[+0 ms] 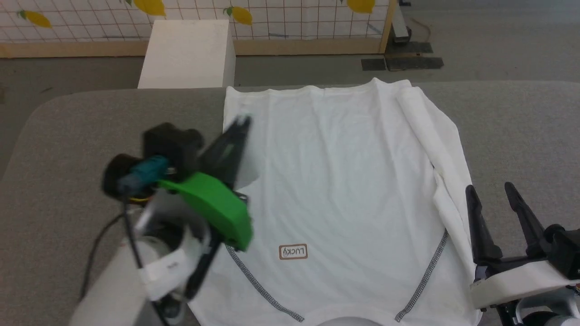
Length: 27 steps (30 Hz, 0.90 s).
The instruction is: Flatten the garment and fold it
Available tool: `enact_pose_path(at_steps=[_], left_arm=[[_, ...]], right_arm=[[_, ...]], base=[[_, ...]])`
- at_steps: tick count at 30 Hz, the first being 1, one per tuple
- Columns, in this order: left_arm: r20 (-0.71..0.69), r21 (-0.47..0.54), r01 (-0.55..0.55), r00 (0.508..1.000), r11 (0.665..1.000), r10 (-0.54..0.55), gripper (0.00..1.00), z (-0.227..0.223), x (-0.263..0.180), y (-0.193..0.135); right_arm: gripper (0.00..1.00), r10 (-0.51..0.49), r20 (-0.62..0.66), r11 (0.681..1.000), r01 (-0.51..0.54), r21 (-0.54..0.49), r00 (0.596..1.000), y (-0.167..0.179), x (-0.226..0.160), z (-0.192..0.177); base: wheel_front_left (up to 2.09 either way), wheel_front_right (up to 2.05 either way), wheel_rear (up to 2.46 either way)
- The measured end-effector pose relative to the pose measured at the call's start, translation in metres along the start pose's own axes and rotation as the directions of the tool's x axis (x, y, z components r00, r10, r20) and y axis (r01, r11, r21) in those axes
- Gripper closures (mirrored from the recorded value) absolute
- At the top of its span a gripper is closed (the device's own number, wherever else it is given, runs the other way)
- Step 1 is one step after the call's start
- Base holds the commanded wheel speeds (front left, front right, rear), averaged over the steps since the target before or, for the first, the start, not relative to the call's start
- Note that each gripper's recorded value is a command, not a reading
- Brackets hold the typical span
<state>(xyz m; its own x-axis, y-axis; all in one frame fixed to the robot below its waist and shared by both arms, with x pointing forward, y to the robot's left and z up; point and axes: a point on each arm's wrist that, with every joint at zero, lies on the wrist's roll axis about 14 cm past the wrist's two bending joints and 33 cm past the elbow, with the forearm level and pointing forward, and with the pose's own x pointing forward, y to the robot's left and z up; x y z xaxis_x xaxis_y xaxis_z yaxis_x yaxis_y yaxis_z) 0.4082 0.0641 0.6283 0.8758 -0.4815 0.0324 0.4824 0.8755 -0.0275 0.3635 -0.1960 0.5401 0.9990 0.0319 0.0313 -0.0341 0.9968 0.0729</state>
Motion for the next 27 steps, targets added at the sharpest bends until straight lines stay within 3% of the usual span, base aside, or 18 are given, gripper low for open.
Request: enact_pose_path(at_steps=[5, 11, 19, 23, 24, 25, 27], left_arm=[[-0.057, -0.057, 0.219, 0.973, 0.974, -0.222, 1.0, -0.025, 0.019, -0.083], [-0.249, -0.114, 0.423, 0.864, 0.899, -0.438, 1.0, -0.096, 0.023, -0.161], [-0.505, -0.153, 0.59, 0.643, 0.793, -0.576, 1.0, -0.192, -0.007, -0.21], [-0.574, -0.209, 0.61, 0.557, 0.764, -0.601, 1.0, -0.223, -0.023, -0.218], [-0.578, -0.225, 0.607, 0.547, 0.762, -0.606, 0.63, -0.226, -0.024, -0.218], [-0.584, -0.25, 0.599, 0.534, 0.761, -0.612, 0.01, -0.229, -0.026, -0.219], [-0.573, -0.303, 0.578, 0.525, 0.758, -0.629, 0.0, -0.229, -0.026, -0.22]], right_arm=[[0.0, 0.021, 0.008, 1.0, -0.021, 0.009, 1.0, 0.007, 0.001, 0.002], [0.0, 0.007, -0.022, 1.0, -0.007, 0.02, 1.0, 0.004, -0.001, -0.007], [0.0, -0.041, -0.064, 0.998, 0.043, 0.035, 0.997, -0.01, -0.005, -0.02], [0.0, -0.057, -0.083, 0.997, 0.06, 0.038, 0.995, -0.015, -0.006, -0.027], [0.0, -0.059, -0.089, 0.997, 0.062, 0.038, 0.994, -0.015, -0.006, -0.029], [0.0, -0.061, -0.097, 0.997, 0.065, 0.039, 0.993, -0.016, -0.006, -0.032], [0.0, -0.063, -0.107, 0.997, 0.068, 0.041, 0.992, -0.016, -0.006, -0.035]], base=[[0.0, 0.0, 0.0], [0.0, 0.0, 0.0], [0.0, 0.0, 0.0], [0.0, 0.0, 0.0], [0.0, 0.0, 0.0], [0.0, 0.0, 0.0], [0.0, 0.0, 0.0]])
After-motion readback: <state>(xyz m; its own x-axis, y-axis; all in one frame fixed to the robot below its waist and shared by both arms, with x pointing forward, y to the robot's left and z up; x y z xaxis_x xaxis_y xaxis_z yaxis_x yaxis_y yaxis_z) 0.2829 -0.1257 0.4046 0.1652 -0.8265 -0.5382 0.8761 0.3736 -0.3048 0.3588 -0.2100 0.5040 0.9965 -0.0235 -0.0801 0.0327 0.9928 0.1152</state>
